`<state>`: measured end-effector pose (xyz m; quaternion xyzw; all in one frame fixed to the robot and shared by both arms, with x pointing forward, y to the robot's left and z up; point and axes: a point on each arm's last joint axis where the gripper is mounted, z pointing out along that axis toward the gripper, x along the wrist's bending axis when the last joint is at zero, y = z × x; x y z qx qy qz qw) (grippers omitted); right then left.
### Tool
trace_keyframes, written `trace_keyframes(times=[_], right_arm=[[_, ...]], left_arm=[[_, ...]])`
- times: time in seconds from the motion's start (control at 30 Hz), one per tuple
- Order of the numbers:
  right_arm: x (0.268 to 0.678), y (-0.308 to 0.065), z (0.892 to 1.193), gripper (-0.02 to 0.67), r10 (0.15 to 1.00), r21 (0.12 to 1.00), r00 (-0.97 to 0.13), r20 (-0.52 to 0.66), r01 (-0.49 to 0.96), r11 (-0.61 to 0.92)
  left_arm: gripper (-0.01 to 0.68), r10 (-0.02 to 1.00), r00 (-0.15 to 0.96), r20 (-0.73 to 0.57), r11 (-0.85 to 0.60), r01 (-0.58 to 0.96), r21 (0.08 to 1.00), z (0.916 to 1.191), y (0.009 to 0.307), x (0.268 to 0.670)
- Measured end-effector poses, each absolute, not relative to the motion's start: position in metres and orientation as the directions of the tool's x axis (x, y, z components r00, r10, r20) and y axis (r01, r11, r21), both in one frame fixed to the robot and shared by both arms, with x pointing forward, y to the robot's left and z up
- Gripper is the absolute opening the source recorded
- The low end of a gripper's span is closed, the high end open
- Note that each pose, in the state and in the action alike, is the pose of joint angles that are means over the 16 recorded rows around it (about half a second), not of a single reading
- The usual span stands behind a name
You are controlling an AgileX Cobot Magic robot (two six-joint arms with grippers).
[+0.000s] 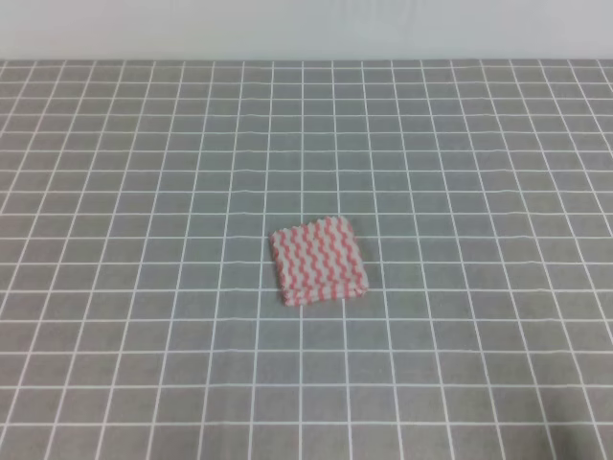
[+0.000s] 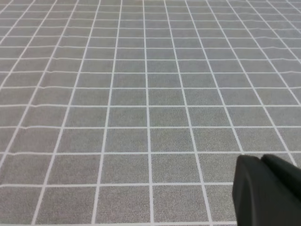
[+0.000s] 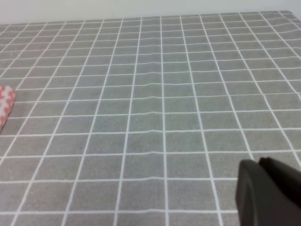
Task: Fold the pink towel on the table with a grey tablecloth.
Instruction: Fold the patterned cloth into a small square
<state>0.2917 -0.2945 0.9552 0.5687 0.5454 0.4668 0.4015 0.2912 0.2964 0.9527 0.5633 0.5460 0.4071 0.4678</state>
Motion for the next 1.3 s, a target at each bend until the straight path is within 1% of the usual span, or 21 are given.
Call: trace_keyframes(times=[1.3], right_arm=[[0.2916,-0.2945,0.9575,-0.016,0.995,0.968,-0.032,0.094,0.235,-0.084]], left_arm=[[-0.003,0.996,0.072,-0.054,0.035,0.245,0.969,0.9552,0.2963,0.2914]])
